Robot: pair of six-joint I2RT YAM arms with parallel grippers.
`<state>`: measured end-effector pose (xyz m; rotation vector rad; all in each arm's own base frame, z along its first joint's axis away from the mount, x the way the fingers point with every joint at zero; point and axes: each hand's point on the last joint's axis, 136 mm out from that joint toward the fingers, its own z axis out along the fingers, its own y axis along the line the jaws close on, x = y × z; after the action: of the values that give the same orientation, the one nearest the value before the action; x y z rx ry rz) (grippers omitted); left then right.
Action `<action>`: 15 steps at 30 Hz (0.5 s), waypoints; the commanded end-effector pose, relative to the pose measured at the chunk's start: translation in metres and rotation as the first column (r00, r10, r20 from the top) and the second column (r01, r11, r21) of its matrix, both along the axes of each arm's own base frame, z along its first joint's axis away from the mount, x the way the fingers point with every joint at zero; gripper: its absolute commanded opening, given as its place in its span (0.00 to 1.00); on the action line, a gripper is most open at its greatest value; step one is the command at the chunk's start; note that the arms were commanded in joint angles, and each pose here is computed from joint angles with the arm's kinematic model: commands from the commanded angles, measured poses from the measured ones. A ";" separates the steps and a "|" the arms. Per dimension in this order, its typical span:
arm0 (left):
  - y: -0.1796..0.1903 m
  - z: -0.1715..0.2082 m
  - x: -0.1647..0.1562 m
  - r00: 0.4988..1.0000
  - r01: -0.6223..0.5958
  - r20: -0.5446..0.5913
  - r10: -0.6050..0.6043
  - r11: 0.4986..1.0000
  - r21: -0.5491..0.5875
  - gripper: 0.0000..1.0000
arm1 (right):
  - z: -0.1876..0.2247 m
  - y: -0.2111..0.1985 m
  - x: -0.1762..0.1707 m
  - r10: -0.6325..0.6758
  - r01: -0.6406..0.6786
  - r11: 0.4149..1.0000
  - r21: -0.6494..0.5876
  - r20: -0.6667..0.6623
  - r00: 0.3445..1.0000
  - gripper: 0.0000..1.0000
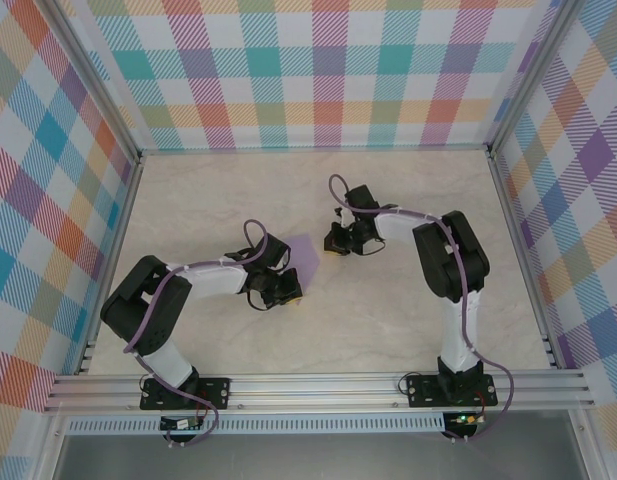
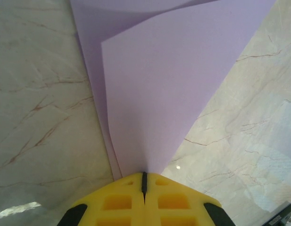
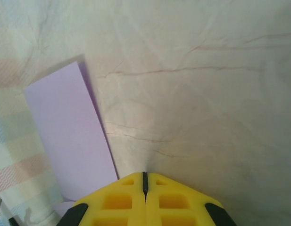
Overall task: Fold a paper plane with a square sheet of paper (pick it up from the middle)
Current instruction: Third fold the triangle at the center of the table.
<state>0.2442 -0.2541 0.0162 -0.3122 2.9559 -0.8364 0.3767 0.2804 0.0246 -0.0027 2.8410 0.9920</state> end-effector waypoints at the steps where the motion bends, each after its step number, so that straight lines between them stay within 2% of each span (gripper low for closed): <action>1: 0.038 -0.021 -0.031 0.996 0.045 -0.088 -0.029 0.980 0.193 0.00 | 0.041 -0.005 -0.002 -0.003 0.000 0.999 0.036 0.079 0.997 0.04; 4: 0.019 0.017 -0.006 0.997 0.062 0.041 -0.068 0.991 0.118 0.06 | 0.052 -0.003 -0.022 -0.012 0.007 0.993 0.115 0.048 0.999 0.13; 7: 0.013 0.042 0.015 0.988 0.041 0.142 -0.056 0.993 0.109 0.10 | 0.054 -0.001 -0.041 -0.019 0.019 0.984 0.177 0.000 1.000 0.25; 12: 0.013 0.043 0.035 0.982 -0.003 0.188 -0.025 0.989 0.150 0.08 | 0.046 0.002 -0.058 -0.037 0.048 0.976 0.210 -0.053 0.998 0.37; 15: 0.013 0.034 0.044 0.982 -0.021 0.187 -0.013 0.983 0.180 0.05 | 0.039 0.009 -0.064 -0.029 0.043 0.977 0.210 -0.071 0.997 0.41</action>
<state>0.2838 -0.2457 0.0613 -0.2194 2.8109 -0.6573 0.3139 0.2756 0.0582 0.1126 2.7964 1.2232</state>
